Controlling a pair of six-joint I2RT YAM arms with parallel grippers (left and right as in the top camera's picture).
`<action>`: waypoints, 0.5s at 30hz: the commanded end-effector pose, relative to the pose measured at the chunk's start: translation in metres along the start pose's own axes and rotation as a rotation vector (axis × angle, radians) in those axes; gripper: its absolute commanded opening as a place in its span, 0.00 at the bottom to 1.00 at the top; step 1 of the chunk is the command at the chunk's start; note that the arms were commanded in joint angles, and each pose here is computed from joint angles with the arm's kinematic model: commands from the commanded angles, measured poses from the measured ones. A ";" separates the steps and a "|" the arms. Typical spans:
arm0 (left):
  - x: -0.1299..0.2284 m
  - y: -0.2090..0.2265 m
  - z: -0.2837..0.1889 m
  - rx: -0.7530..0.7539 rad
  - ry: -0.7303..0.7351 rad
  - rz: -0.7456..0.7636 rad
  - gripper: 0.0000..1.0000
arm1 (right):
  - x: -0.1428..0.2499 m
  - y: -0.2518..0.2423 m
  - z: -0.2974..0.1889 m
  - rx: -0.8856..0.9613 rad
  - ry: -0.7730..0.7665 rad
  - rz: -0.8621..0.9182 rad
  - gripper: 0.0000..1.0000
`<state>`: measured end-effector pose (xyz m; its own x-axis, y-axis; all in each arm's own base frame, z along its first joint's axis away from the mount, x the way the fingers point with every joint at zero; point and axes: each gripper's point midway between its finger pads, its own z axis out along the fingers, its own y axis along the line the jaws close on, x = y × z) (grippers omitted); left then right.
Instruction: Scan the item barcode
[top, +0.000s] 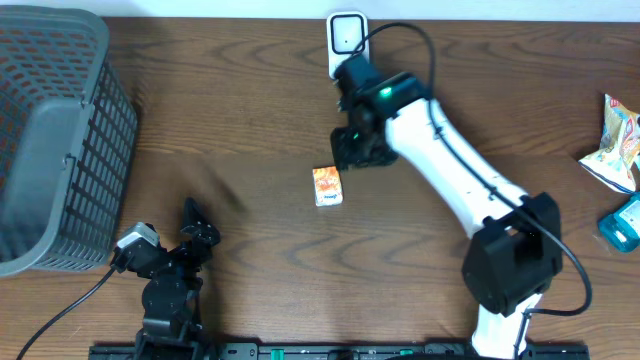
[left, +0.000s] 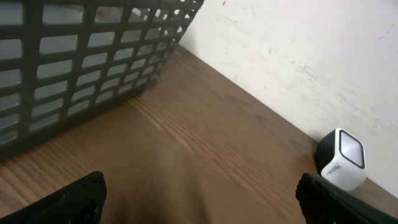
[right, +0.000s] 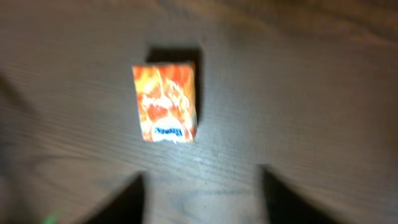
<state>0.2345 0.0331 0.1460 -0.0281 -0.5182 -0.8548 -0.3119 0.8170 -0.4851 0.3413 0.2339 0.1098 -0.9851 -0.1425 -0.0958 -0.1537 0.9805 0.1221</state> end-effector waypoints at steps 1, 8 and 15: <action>0.011 0.008 0.002 -0.024 0.021 0.005 0.98 | 0.011 -0.030 0.025 0.238 -0.020 0.110 0.01; 0.011 0.008 0.002 -0.024 0.021 0.005 0.98 | 0.025 -0.033 0.077 0.284 -0.091 0.133 0.01; 0.011 0.008 0.002 -0.024 0.021 0.005 0.98 | 0.024 -0.003 0.100 0.185 -0.153 0.078 0.01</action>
<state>0.2345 0.0330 0.1460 -0.0281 -0.5186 -0.8545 -0.3116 0.8168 -0.4855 0.3339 0.2335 0.0161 -0.9690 -0.0470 -0.2427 -0.0370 0.9983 -0.0456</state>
